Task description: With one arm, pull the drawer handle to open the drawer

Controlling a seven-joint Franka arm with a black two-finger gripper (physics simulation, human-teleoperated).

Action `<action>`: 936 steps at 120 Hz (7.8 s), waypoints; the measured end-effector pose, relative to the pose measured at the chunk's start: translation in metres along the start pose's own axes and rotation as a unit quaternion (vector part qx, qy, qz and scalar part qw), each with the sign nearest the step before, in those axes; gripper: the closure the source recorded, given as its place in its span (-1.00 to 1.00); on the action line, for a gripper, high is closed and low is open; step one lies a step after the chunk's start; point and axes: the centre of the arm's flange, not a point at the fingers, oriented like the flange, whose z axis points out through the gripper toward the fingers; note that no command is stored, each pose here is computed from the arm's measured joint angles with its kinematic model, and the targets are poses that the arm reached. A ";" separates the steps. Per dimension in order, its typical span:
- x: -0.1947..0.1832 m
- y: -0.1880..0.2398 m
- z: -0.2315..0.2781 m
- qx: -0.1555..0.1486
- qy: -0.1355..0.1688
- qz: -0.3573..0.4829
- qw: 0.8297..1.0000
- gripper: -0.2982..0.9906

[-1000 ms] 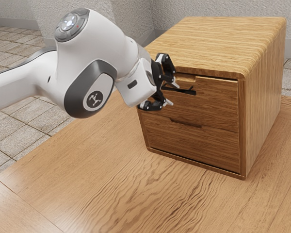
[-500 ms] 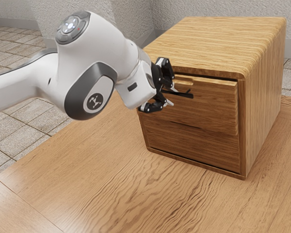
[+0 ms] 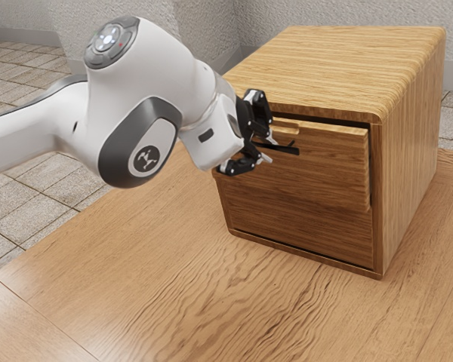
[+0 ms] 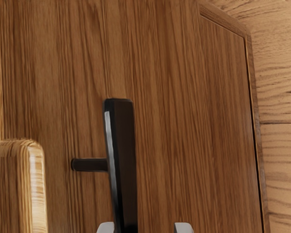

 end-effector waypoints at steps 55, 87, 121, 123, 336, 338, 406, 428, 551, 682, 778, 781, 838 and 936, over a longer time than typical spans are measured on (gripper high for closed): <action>0.001 0.009 -0.005 -0.003 -0.007 0.002 1.000 0.49; 0.004 0.017 -0.025 0.006 -0.017 0.007 1.000 0.50; 0.004 0.021 -0.022 0.003 -0.017 0.006 1.000 0.49; 0.004 0.021 -0.021 0.002 -0.017 0.006 1.000 0.49; 0.021 0.074 -0.060 0.005 -0.036 0.012 0.999 0.47; 0.021 0.074 -0.060 0.004 -0.036 0.012 0.999 0.47; 0.023 0.095 -0.082 0.014 -0.048 0.010 0.999 0.47; 0.021 0.100 -0.077 0.008 -0.050 0.008 0.999 0.45; 0.035 0.120 -0.090 -0.001 -0.050 0.005 0.999 0.42; 0.036 0.138 -0.101 -0.001 -0.058 0.002 0.998 0.38; 0.035 0.139 -0.102 -0.001 -0.060 0.004 0.998 0.17; 0.035 0.139 -0.102 -0.001 -0.060 0.004 0.998 0.16; 0.035 0.141 -0.102 -0.008 -0.062 0.004 0.998 0.16; 0.112 0.139 -0.233 0.106 -0.076 0.057 0.990 0.12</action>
